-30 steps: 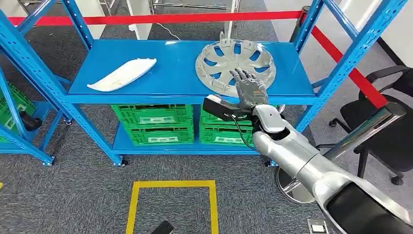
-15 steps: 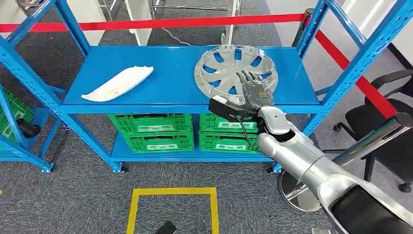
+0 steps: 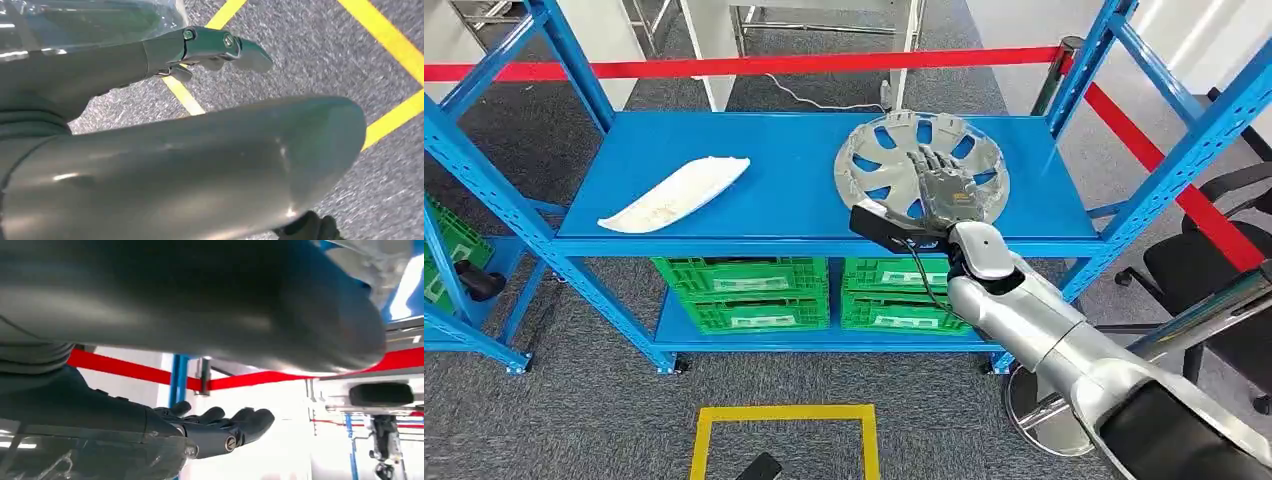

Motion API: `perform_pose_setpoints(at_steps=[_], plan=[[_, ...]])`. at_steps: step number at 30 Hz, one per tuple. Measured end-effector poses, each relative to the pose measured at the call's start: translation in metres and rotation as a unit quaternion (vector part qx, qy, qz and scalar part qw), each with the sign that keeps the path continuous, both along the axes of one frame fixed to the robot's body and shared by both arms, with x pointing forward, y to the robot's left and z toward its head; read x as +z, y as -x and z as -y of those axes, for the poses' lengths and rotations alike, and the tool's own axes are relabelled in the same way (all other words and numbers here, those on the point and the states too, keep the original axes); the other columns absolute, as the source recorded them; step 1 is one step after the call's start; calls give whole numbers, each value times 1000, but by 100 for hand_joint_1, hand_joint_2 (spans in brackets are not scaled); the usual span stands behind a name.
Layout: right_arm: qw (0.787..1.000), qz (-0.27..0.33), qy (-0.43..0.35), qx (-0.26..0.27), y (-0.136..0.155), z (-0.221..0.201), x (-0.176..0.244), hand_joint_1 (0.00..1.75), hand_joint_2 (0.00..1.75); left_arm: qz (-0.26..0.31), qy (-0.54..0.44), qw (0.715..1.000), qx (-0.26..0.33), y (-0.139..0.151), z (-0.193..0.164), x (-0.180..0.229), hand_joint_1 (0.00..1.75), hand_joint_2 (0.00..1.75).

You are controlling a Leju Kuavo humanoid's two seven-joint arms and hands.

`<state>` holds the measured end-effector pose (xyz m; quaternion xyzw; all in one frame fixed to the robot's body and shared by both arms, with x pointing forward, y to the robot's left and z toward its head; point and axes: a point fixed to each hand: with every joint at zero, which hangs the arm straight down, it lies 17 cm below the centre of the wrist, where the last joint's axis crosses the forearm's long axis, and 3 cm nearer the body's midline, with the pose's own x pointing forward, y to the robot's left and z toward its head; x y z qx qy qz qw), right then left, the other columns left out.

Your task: Take the parts from the cabinet and place them on the table.

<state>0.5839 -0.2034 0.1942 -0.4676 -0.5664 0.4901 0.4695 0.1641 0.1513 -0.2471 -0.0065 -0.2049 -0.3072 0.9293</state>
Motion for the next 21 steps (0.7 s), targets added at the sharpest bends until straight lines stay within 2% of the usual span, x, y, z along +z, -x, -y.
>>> perform_pose_setpoints(at_steps=[21], plan=[[999, -12, 3, -29, 3, 28, -16, 0, 0, 6, 5, 1000, 12, -5, 1, 1, 0, 0]])
